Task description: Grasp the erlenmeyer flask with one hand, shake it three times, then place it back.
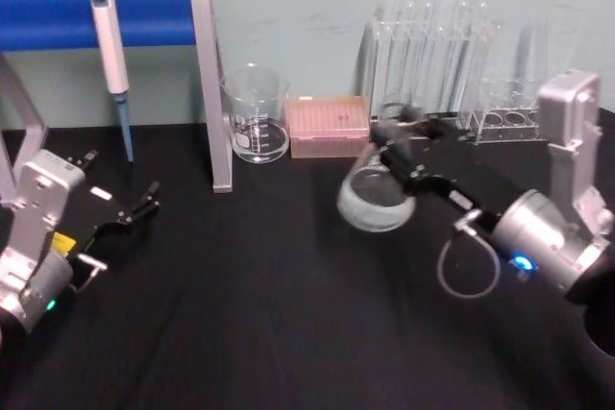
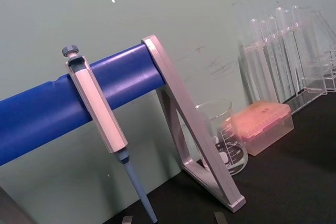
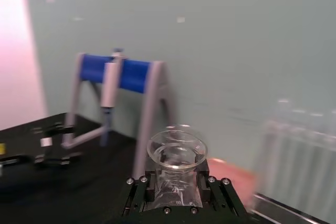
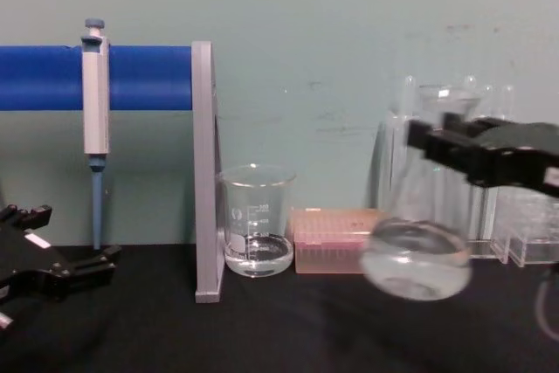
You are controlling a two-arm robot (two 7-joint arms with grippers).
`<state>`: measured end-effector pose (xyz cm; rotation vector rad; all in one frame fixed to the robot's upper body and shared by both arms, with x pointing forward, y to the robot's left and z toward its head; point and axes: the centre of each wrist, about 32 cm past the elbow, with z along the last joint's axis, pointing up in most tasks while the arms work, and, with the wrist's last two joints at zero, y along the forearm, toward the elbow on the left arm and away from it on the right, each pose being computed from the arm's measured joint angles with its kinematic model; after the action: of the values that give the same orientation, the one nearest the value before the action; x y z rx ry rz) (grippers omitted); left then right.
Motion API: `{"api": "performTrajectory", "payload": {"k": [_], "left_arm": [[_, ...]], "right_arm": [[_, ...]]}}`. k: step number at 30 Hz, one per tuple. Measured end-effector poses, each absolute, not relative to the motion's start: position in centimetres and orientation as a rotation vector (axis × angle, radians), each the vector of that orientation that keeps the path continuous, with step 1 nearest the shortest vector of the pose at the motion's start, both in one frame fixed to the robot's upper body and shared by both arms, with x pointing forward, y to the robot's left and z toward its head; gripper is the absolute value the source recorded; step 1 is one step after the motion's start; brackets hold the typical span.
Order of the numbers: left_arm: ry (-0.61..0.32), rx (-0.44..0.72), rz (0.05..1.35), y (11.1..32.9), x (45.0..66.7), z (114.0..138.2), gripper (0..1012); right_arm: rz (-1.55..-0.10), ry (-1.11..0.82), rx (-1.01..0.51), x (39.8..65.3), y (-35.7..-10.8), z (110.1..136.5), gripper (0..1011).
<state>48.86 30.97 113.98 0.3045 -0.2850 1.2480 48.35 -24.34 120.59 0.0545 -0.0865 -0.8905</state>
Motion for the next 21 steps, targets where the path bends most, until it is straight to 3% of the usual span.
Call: {"api": "performTrajectory", "payload": {"k": [8,21], "left_arm": [[-0.285,0.304,1.248,31.0,48.9,114.0,1001],[-0.285,0.304,1.248,31.0,48.9,114.0,1001]], "right_arm": [[-0.699,-0.068,0.045,49.7,-22.4,120.6,456],[-0.612,-0.057,0.045,51.1,-21.7,120.3,456]]}}
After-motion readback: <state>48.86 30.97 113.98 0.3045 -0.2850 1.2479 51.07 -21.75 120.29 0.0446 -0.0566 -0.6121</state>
